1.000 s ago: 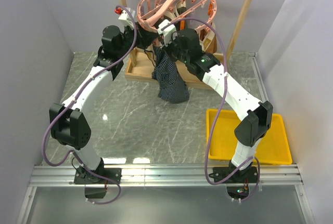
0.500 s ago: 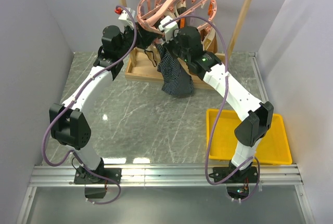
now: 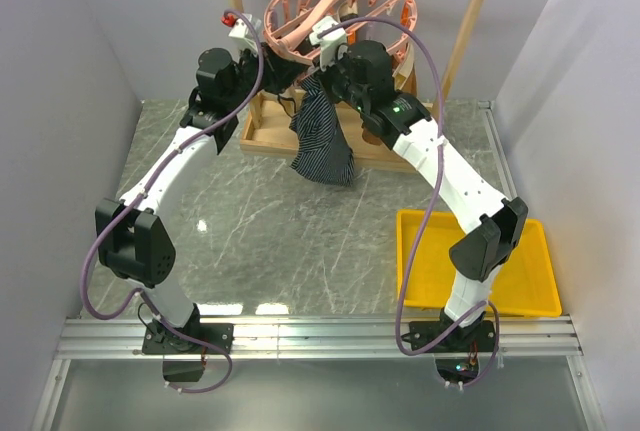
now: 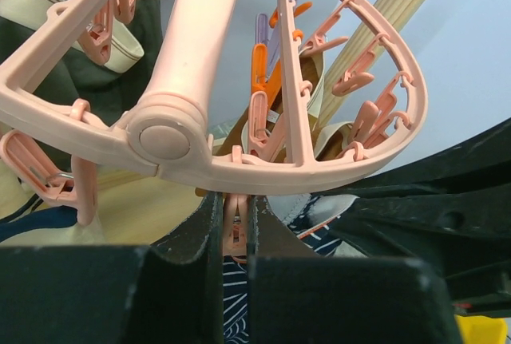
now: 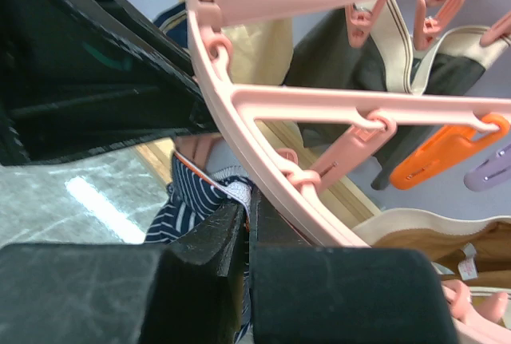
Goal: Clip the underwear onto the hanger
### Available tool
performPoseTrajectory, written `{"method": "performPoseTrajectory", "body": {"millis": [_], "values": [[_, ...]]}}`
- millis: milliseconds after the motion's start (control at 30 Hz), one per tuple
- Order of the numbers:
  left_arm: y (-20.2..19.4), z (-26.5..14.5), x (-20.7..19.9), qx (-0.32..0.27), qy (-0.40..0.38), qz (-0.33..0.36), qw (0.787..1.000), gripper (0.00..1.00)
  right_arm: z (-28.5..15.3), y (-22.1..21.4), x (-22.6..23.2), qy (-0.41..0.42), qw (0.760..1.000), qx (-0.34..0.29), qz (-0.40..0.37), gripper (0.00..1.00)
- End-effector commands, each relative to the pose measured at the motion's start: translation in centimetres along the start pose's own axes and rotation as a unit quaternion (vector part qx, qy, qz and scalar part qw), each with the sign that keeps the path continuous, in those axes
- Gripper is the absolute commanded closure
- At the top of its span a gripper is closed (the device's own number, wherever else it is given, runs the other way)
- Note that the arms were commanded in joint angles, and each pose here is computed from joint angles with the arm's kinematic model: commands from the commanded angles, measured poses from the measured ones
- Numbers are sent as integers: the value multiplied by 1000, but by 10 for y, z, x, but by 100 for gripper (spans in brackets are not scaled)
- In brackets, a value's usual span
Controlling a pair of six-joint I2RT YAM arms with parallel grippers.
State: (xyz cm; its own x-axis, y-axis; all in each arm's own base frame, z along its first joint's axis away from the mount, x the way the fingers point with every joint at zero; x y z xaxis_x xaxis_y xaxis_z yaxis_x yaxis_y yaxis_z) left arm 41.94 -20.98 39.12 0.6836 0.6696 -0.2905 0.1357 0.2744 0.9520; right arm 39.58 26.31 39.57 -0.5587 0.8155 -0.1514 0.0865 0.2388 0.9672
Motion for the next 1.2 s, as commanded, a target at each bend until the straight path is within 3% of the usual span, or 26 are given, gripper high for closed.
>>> {"method": "performPoseTrajectory", "body": {"millis": [0, 267, 1167], "values": [[-10, 2, 2, 33, -2, -10, 999, 94, -6, 29, -5, -9, 999, -46, 14, 100], [-3, 4, 0, 26, -2, -15, 1000, 78, -5, 25, -4, -4, 999, -40, 9, 100], [10, 4, -5, 15, -13, -14, 1000, 46, -3, 24, -4, -1, 999, -41, 5, 100]]}}
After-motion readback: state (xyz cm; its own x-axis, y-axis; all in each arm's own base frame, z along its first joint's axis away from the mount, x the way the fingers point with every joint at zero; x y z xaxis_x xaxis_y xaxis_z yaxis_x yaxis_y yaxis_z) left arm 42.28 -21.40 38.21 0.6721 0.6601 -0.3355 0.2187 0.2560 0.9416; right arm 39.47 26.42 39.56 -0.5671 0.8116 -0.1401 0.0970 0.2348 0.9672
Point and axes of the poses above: each gripper's point midway between its finger pads, its own z axis out along the fingers, its own x axis along the line the jaws close on, y = z × x, the point moved 7 cm from there along -z, back along the fingers, and after that the axes turned 7 degrees about z, right-handed, at the moved point
